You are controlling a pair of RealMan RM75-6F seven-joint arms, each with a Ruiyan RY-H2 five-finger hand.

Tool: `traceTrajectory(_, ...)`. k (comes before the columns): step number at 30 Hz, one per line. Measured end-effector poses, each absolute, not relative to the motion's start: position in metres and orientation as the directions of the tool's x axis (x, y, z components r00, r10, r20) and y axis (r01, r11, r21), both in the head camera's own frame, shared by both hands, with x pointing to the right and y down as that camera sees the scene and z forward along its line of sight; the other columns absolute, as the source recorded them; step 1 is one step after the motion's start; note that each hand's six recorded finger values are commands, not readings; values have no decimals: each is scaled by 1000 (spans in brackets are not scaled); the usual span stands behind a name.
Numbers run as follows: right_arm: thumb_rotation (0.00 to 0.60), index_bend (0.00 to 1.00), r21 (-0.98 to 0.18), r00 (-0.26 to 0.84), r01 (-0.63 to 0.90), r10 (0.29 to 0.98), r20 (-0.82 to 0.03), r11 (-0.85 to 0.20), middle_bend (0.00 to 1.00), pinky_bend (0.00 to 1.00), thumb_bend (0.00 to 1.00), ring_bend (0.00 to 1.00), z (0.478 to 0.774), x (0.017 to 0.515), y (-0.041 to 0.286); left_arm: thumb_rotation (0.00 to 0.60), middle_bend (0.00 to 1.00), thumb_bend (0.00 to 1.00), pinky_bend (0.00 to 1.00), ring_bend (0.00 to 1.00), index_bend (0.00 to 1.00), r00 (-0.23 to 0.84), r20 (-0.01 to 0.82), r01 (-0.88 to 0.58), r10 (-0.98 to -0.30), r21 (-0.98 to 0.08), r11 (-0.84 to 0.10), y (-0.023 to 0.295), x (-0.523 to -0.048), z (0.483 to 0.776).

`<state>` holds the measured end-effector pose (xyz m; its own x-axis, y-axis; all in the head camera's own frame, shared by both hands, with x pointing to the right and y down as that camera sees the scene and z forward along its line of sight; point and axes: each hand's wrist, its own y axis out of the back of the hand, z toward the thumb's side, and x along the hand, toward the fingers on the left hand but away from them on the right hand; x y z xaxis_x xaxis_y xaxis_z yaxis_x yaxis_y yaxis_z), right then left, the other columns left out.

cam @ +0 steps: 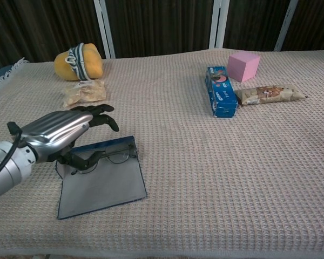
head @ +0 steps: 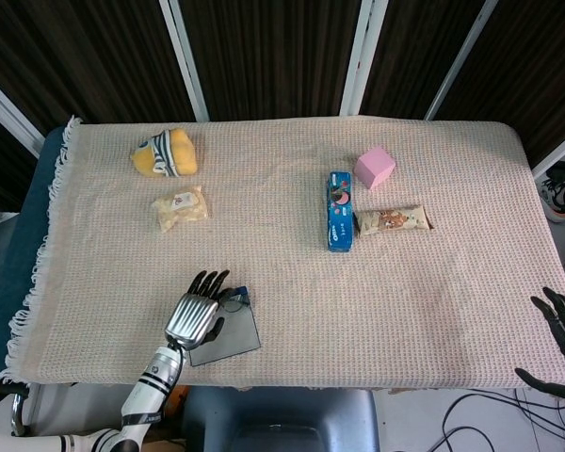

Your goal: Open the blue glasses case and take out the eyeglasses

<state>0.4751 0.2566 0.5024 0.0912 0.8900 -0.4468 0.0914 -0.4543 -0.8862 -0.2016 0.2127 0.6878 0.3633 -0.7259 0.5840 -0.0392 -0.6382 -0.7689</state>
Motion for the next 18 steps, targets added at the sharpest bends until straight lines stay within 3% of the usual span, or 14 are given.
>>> traceTrajectory(18, 600, 0, -883, 95, 88, 887, -453, -460, 0, 0, 221, 0, 506, 473, 256, 600, 3, 434, 66, 0, 334, 295, 654, -87, -696, -707, -702, 198, -221, 709)
